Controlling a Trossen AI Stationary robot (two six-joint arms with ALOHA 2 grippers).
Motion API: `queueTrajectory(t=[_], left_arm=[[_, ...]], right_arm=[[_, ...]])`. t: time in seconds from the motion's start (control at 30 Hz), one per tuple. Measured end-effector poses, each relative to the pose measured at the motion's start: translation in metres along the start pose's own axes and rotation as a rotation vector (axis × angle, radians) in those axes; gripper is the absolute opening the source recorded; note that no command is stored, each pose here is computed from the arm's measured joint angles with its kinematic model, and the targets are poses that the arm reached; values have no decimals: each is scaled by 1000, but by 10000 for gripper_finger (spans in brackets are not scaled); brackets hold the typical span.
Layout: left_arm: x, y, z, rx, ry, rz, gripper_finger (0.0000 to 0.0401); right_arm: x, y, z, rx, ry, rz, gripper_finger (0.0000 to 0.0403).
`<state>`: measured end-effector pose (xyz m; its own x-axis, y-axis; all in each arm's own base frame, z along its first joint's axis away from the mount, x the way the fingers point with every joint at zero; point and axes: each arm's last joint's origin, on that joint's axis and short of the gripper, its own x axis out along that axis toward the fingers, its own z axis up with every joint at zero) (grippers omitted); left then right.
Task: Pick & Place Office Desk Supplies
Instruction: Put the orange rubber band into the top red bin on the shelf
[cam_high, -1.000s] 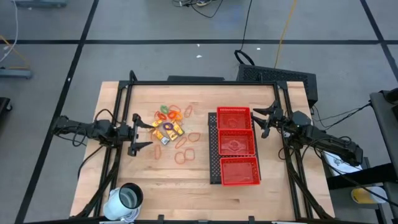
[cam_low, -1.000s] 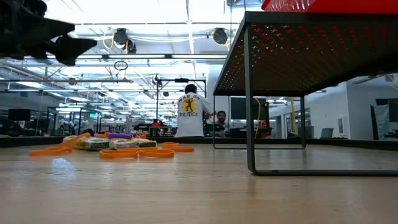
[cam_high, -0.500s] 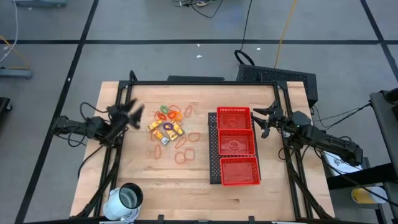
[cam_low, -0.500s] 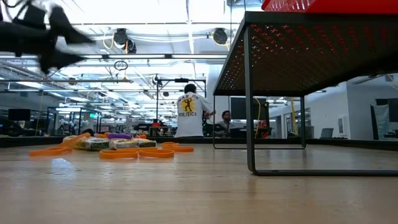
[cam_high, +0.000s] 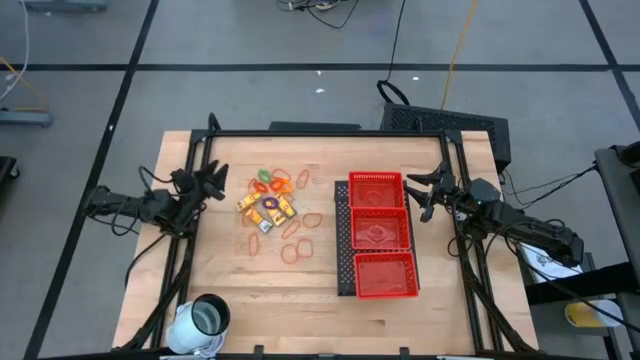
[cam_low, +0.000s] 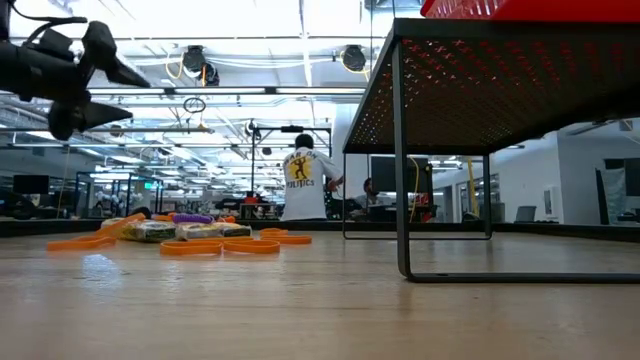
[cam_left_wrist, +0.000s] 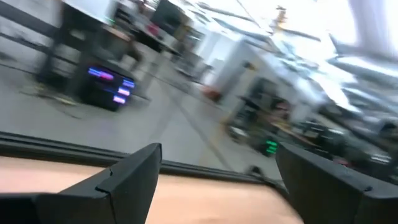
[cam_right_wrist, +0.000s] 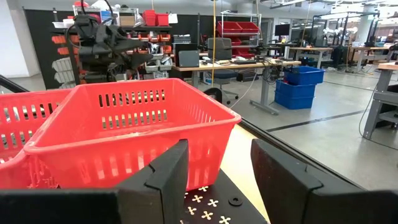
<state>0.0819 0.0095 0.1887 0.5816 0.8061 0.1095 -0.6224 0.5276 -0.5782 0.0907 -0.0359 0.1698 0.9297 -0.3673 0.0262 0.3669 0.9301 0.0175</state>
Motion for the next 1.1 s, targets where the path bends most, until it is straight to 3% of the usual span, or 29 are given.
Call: queueTrajectory(t=[0.1,0.17,0.3,0.43,0.67,0.87,1.1], left_arm=[[3,-4,-4,-115,57,-82,324],[6,-9,-6,-160,103,-76,324],[15,-20,-13,-137,267,-24,324],[31,-30,-26,-56,499,121,324],[63,-29,-51,3,763,443,324],[81,-15,-65,-10,809,579,324],[95,-12,-71,-5,796,539,324]], right_arm=[[0,0,0,0,0,0,165],[0,0,0,0,0,0,166],[0,0,0,0,0,0,166],[0,0,0,0,0,0,165],[0,0,0,0,0,0,165],[0,0,0,0,0,0,166],[0,0,0,0,0,0,165]])
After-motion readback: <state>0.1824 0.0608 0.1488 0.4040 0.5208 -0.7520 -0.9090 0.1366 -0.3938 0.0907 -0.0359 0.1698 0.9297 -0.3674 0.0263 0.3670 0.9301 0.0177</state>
